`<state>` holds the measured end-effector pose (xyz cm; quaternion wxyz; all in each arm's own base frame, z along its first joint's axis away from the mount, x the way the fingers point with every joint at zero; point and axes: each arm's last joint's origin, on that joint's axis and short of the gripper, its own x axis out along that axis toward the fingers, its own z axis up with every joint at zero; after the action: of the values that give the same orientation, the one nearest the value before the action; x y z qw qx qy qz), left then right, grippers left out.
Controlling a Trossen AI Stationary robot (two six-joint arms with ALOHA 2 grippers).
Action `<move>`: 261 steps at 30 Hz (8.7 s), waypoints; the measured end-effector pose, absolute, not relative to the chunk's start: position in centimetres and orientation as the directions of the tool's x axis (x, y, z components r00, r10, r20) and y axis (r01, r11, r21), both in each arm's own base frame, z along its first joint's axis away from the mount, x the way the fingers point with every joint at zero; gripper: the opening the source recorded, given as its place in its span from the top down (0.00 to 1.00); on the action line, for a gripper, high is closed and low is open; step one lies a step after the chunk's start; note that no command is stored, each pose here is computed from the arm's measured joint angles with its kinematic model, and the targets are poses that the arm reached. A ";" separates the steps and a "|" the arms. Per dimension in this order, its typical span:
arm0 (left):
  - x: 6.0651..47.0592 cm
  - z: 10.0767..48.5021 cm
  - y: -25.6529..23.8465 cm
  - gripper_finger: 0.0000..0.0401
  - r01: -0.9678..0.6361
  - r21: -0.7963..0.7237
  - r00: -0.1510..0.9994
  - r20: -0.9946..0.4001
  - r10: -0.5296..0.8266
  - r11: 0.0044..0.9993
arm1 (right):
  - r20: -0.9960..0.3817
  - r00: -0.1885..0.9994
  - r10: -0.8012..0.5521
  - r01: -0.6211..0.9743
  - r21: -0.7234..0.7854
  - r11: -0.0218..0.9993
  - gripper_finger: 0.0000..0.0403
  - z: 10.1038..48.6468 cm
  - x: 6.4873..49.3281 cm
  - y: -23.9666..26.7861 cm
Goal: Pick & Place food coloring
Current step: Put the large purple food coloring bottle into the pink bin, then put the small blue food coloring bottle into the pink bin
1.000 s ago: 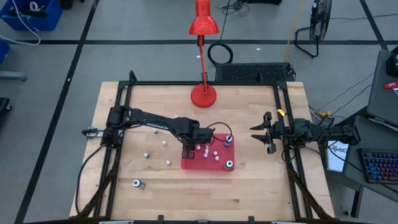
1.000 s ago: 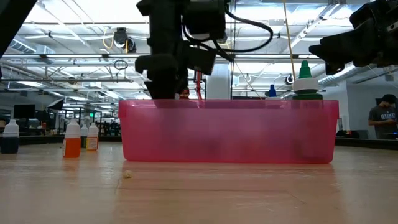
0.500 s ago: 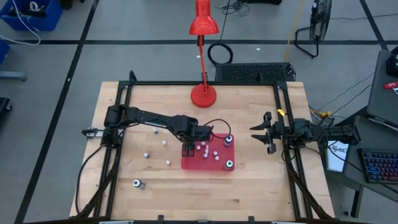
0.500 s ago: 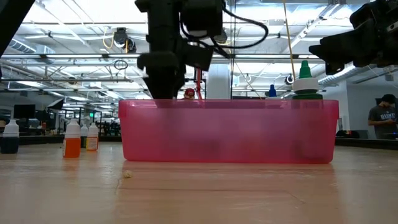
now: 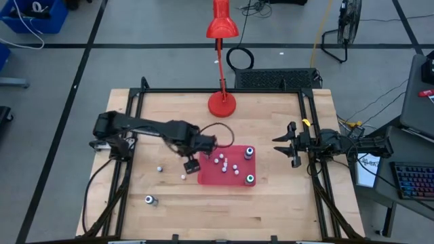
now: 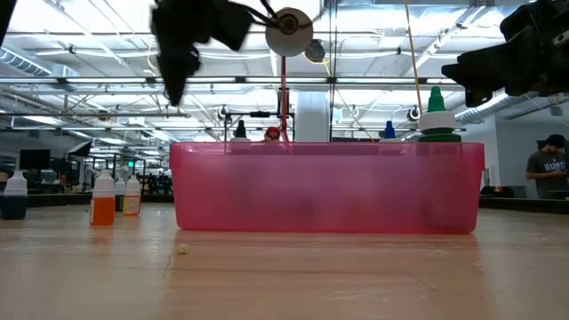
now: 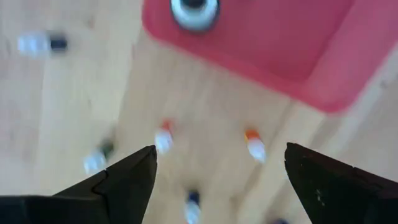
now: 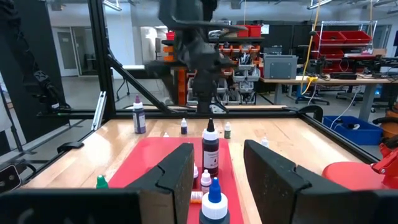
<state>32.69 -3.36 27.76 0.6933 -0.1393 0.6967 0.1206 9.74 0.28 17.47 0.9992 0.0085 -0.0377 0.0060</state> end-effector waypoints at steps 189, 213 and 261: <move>32.2 32.1 -1.2 0.41 -0.769 0.090 0.156 -0.933 0.323 0.633 | 0.067 0.998 0.012 -0.013 0.016 1.000 0.68 17.4 9.8 0.3; 30.1 21.2 12.4 0.27 -0.740 -0.013 0.140 -0.981 0.135 0.673 | 0.066 0.998 0.012 -0.013 0.016 1.000 0.68 17.4 9.8 0.3; 31.1 15.1 13.5 0.27 -0.678 -0.023 0.176 -0.976 0.131 0.735 | 0.066 0.998 0.012 -0.013 0.016 1.000 0.68 17.4 9.8 0.3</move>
<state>31.11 13.51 15.12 0.7297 -0.2359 0.5789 0.2771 9.80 0.28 17.40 0.9994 0.0083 -0.0330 0.0061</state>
